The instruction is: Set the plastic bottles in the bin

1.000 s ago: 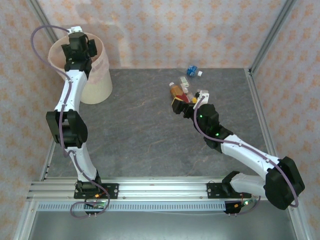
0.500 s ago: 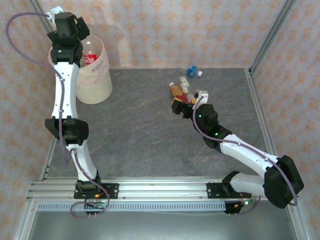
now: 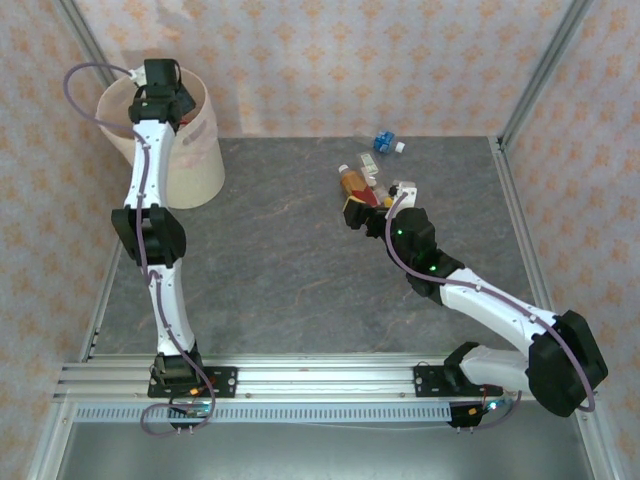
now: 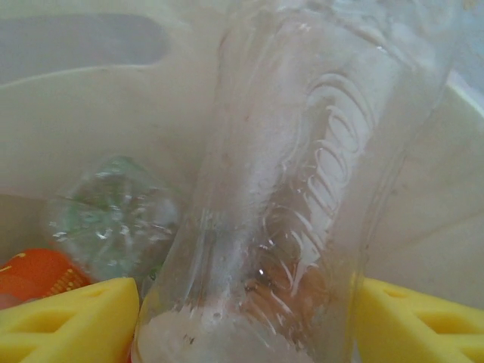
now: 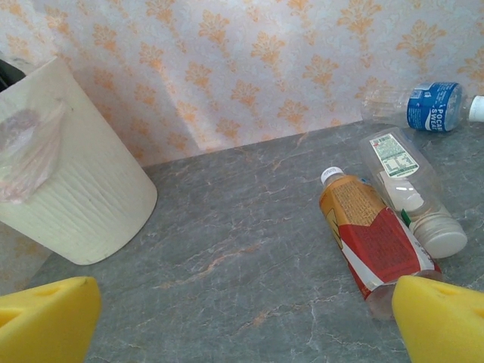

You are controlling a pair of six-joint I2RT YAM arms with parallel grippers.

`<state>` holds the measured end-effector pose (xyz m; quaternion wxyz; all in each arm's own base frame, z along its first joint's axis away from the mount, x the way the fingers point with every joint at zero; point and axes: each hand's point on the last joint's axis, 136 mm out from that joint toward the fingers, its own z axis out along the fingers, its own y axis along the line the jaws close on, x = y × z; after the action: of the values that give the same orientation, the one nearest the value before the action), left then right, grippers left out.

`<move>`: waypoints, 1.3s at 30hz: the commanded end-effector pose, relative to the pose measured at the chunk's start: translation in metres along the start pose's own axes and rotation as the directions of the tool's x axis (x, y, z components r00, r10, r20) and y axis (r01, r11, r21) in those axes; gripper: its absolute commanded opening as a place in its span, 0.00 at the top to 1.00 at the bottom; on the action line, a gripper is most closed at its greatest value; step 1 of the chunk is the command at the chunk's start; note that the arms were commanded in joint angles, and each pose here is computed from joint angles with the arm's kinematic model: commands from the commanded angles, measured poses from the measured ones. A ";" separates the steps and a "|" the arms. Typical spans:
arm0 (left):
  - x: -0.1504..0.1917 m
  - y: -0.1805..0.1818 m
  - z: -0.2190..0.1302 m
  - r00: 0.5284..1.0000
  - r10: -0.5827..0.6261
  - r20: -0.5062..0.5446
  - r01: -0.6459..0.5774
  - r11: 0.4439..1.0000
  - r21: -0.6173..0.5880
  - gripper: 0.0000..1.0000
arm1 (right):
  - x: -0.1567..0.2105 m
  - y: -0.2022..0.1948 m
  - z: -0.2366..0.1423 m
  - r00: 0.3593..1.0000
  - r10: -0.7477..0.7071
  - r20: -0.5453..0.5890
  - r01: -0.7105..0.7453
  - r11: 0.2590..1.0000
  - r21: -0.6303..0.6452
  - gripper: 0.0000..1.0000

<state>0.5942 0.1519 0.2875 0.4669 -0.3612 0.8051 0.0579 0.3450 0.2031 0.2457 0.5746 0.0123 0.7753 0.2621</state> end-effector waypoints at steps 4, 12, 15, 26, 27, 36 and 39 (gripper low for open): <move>-0.028 0.016 -0.033 0.999 -0.047 -0.027 0.049 0.996 0.077 0.19 | -0.010 0.000 -0.001 1.000 0.011 0.025 -0.011 1.000 0.016 0.01; -0.077 -0.015 -0.109 0.995 -0.033 0.090 0.005 0.955 0.295 0.06 | -0.011 0.002 0.002 0.999 0.024 0.026 -0.024 1.000 0.008 0.01; -0.074 -0.020 -0.121 0.997 -0.042 0.068 0.016 0.939 0.344 0.04 | -0.004 -0.003 0.008 1.000 0.016 0.008 -0.016 0.999 0.030 0.01; -0.030 -0.039 -0.182 0.996 -0.067 0.060 0.029 0.868 0.495 0.00 | 0.012 -0.055 0.038 0.975 -0.020 -0.222 0.060 0.983 0.176 0.01; -0.025 -0.041 -0.188 0.996 -0.066 0.065 0.024 0.862 0.506 0.00 | 0.016 -0.062 0.040 0.969 -0.026 -0.247 0.075 0.978 0.194 0.01; 0.047 -0.046 -0.235 0.993 -0.118 0.008 0.092 0.814 0.574 0.00 | 0.055 -0.100 0.066 0.853 -0.110 -0.511 0.218 0.963 0.156 0.01; 0.073 -0.038 -0.233 0.984 -0.166 -0.058 0.169 0.795 0.582 0.00 | 0.067 -0.111 0.077 0.795 -0.151 -0.587 0.292 0.944 0.152 0.01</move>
<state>0.4332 -0.0170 0.3693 0.5445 -0.2366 0.7775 -0.2074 0.4279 0.1584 0.1394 0.3838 -0.0383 0.9154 0.1154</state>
